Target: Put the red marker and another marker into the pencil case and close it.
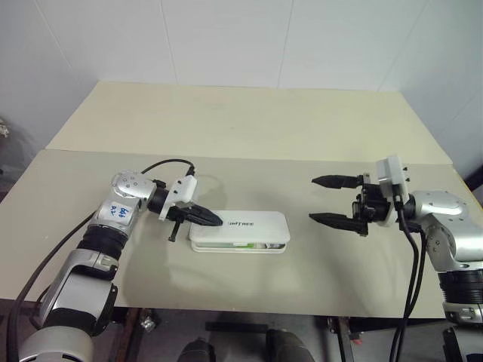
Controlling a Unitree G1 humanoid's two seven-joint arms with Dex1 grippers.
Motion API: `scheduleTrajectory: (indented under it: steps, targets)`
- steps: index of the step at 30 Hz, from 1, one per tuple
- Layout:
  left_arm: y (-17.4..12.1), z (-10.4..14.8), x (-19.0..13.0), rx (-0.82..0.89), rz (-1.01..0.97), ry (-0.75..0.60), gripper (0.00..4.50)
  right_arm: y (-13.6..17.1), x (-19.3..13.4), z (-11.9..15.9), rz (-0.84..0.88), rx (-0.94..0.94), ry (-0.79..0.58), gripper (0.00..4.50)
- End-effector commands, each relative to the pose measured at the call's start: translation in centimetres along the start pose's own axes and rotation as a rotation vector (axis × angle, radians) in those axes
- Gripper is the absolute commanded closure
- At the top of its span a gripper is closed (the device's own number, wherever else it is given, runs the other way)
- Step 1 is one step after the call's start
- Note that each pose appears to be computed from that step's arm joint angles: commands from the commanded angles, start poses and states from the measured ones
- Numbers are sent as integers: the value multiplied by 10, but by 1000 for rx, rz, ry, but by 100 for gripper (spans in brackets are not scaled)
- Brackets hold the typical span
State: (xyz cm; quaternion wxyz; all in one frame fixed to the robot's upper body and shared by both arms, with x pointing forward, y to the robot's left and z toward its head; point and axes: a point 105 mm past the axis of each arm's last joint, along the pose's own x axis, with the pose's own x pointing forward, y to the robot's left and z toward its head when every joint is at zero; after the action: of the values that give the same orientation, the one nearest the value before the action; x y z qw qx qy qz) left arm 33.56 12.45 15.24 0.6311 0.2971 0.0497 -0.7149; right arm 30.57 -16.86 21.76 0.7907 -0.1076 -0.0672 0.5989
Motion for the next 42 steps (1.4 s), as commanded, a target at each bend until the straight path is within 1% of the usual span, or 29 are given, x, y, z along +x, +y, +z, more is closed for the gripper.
scheduleTrajectory:
  steps: [1,4,7,12,15,17,20,23,25,28,31,33,34,37,40,41,42]
  targets:
    - [-19,-7,3,72,-164,97,448,-4,-2,16,-4,-30,-47,0]
    - [-24,-19,7,118,-214,178,448,-5,3,15,-8,-33,-48,0]
    - [-27,-26,7,149,-248,228,448,-4,8,12,-11,-36,-48,0]
    - [-21,-26,10,156,-225,233,448,-6,13,9,-23,-47,-52,0]
    - [-12,-20,11,136,-159,197,448,-7,15,8,-27,-49,-52,0]
    - [-1,-10,13,108,-69,138,448,-9,15,6,-29,-52,-50,0]
    - [9,13,9,81,67,-8,448,-12,16,5,-32,-55,-48,0]
    - [13,32,-1,28,187,-139,448,-14,18,5,-34,-56,-49,0]
    - [9,37,-9,14,250,-183,448,-15,19,4,-32,-57,-48,0]
    - [-5,40,-17,-24,279,-221,448,-18,20,4,-29,-57,-46,0]
    - [-16,31,-26,-149,310,-184,448,-22,22,5,-23,-60,-40,0]
    - [-28,31,-31,-168,313,-170,448,-25,23,6,-20,-64,-39,0]
    - [-33,33,-33,-164,309,-171,410,-26,24,7,-17,-65,-38,0]
    - [-46,43,-43,-148,304,-209,335,-30,25,7,-12,-69,-33,0]
    - [-58,50,-52,-146,296,-244,231,-33,26,7,-13,-70,-32,0]
    - [-61,51,-54,-140,291,-244,204,-34,26,6,-14,-71,-31,0]
    - [-64,52,-56,-133,301,-244,162,-35,26,6,-17,-71,-27,0]
